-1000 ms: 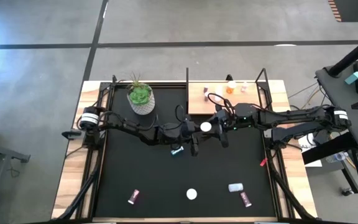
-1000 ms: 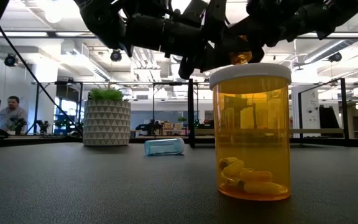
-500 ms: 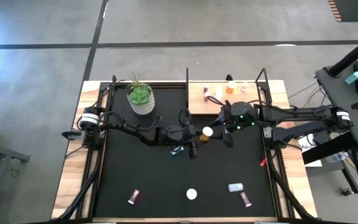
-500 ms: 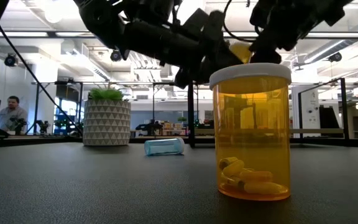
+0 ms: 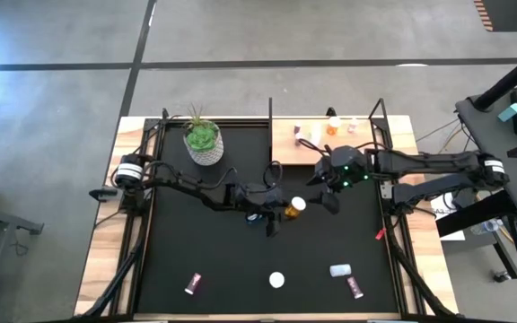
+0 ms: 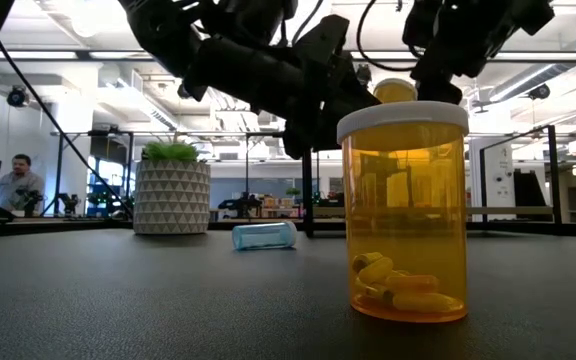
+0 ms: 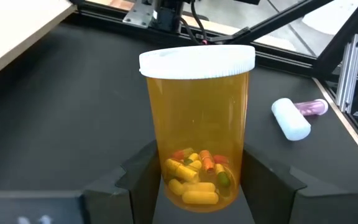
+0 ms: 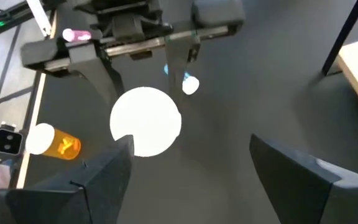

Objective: Pick and place medicine bottles onto shelf by color
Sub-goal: Put the left orange pill bottle on the shelf aligned with the other orange pill bottle

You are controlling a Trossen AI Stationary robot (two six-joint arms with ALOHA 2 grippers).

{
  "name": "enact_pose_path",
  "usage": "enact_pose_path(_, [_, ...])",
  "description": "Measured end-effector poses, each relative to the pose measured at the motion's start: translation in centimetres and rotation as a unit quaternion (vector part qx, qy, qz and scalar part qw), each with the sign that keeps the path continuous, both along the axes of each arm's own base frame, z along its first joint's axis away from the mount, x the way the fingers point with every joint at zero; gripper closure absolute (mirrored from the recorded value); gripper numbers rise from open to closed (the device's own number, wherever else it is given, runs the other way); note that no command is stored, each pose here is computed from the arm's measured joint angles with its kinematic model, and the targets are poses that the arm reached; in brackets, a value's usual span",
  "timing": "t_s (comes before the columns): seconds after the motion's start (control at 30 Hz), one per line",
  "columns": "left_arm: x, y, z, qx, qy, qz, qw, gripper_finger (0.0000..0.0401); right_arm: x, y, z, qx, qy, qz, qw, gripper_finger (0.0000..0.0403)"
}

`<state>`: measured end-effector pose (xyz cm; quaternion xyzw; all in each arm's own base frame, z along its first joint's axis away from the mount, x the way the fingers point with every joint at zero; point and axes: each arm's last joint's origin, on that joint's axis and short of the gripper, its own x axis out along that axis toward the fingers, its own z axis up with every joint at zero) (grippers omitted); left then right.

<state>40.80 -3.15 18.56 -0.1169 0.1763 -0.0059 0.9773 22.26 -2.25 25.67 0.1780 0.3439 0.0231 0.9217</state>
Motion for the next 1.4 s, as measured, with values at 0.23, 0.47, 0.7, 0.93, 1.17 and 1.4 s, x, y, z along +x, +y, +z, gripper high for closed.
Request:
enact_pose_path(0.23, [0.0, 0.0, -0.1, -0.003, 0.004, -0.006, 1.000, 0.0223, 1.7, 0.1, -1.4, 0.018, 0.016, 0.020, 1.000, 0.0092])
enact_pose_path(0.47, [-0.1, 0.0, -0.2, -0.003, 0.013, -0.007, 1.000, 0.0223, 3.3, -0.1, -0.5, 0.007, 0.002, 0.030, 1.000, 0.0092])
enact_pose_path(0.7, [-0.1, 0.0, -0.2, -0.002, 0.013, -0.008, 1.000, 0.0223, 4.6, 0.6, -0.2, 0.023, 0.014, 0.060, 0.998, 0.0092])
enact_pose_path(0.93, [-0.1, 0.0, -0.3, -0.002, 0.014, -0.008, 1.000, 0.0223, 5.8, 1.1, 0.3, 0.022, 0.016, 0.075, 0.997, 0.0092])
enact_pose_path(1.17, [-0.2, 0.0, -0.3, -0.002, 0.015, -0.008, 1.000, 0.0223, 6.6, 1.1, 0.2, 0.030, 0.076, 0.073, 0.994, 0.0088])
enact_pose_path(1.4, [-0.2, 0.0, -0.3, -0.002, 0.016, -0.009, 1.000, 0.0223, 7.4, 1.0, -1.2, 0.009, 0.105, 0.090, 0.990, 0.0062])
